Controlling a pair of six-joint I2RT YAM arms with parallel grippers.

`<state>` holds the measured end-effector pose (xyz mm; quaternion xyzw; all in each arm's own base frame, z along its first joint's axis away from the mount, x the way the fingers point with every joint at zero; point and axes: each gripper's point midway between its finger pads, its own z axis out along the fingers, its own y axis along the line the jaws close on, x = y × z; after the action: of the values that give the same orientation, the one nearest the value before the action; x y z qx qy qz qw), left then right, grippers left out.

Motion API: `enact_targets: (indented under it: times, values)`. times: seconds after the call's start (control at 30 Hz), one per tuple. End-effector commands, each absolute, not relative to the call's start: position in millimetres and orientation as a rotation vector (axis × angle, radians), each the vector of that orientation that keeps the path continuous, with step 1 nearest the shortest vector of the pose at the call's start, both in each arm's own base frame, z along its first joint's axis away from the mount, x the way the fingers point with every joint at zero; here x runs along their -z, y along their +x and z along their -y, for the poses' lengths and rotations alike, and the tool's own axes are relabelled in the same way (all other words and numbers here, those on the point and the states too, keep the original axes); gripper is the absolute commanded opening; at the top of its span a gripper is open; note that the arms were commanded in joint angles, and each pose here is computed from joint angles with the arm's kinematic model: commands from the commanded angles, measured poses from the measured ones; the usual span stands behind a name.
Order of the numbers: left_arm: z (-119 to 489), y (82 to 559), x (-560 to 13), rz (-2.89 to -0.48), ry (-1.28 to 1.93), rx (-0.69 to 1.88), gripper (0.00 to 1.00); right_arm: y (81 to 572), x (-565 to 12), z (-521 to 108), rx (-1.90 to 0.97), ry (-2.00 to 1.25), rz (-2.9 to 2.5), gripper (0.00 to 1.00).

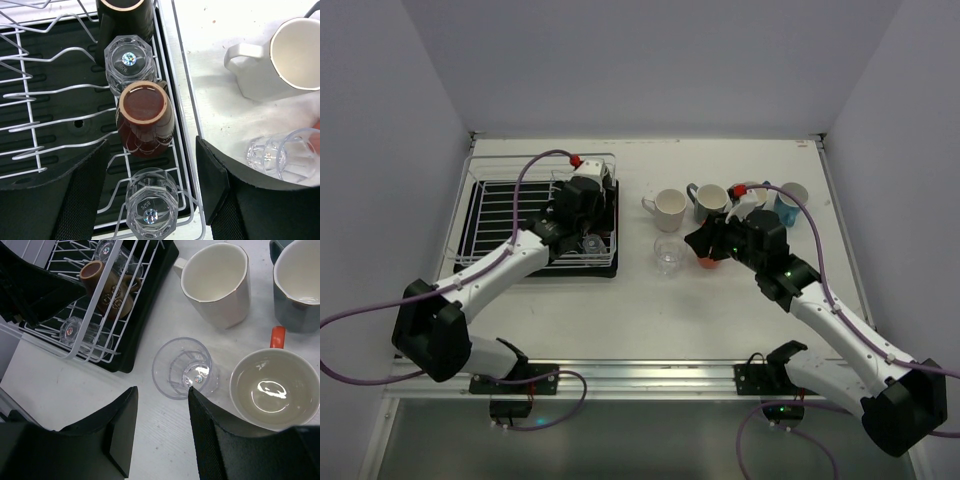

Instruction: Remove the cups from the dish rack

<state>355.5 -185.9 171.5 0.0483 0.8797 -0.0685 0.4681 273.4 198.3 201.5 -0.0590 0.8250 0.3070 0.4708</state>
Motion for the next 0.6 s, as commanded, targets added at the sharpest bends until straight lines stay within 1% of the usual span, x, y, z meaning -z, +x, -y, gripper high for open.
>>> enact_targets:
  times: [0.0,0.03,0.23,0.43,0.57]
  values:
    - [189,369,-194,-2.085,0.084,0.165,0.72,276,-210,-205,-0.79,-0.153,-1.984,0.48]
    - [186,376,-203,-2.059,0.069,0.14,0.72,276,-209,-205,-0.789,-0.156,-1.987,0.48]
    - [186,395,-201,-2.063,0.026,0.083,0.71,275,-208,-205,-0.787,-0.158,-1.988,0.48]
    - [182,399,-179,-2.114,-0.017,0.067,0.66,275,-206,-206,-0.79,-0.158,-1.992,0.48]
    - [178,402,-175,-2.117,-0.039,0.063,0.64,276,-206,-207,-0.794,-0.159,-1.994,0.48]
